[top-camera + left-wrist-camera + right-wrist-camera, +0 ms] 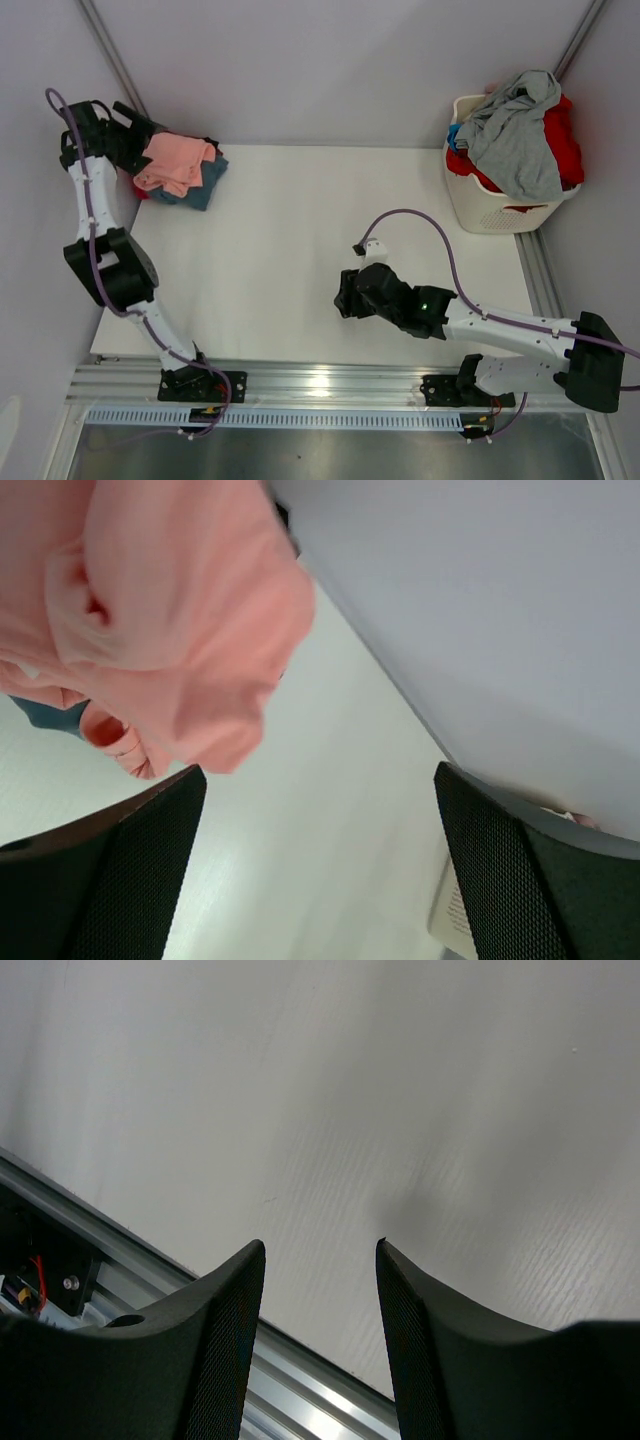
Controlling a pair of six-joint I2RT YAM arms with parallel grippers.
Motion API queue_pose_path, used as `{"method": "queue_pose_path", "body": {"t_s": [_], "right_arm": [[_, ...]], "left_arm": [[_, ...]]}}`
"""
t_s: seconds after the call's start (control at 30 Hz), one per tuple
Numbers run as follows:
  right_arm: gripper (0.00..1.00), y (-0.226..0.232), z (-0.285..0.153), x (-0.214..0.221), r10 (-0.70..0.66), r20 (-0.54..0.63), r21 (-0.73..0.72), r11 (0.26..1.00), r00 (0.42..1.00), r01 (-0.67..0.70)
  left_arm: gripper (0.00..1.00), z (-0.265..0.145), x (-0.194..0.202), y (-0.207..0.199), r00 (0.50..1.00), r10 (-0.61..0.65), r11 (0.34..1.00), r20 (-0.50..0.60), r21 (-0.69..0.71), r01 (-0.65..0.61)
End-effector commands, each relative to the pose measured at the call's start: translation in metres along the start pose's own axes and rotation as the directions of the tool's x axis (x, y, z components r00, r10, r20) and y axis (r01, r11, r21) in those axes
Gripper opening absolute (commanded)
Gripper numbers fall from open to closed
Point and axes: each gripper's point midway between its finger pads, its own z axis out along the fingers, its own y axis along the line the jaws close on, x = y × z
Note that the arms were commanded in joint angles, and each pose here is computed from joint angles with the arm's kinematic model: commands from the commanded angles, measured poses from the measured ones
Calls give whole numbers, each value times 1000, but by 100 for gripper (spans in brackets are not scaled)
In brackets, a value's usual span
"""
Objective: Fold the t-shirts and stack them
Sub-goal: Put the neatly folded tshirt into the corner of the board with the left arm
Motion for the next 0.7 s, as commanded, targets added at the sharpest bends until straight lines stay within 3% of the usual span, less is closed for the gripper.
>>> {"method": "queue_pose_path", "body": {"t_s": [0.0,0.1,0.33,0.47,0.57,0.63,0.67], "right_arm": [[53,15,-4,-18,-4,55,-42,999,999,6],[53,12,-7,-21,-14,66,-35,999,998,16],[53,7,-21,-38,-56,126,-18,998,991,58],[54,4,-36,-58,-79,197,-10,997,977,83],[54,-5,-44,-71,-81,229,5,997,970,82],[54,-13,-49,-78,-82,246,34,997,966,76],[54,-16,-53,-81,-88,255,43,996,963,79]], "left_arm": [[99,-83,-13,-66,957,202,965,208,126,-231],[99,-118,-2,-95,885,341,910,318,123,-395],[99,-200,88,-137,783,483,765,392,248,-595],[99,-269,160,-150,666,521,562,533,373,-738],[99,-300,191,-141,640,508,463,577,444,-767],[99,-299,204,-127,645,528,458,552,455,-764],[99,-304,213,-126,633,547,426,548,469,-774]]}}
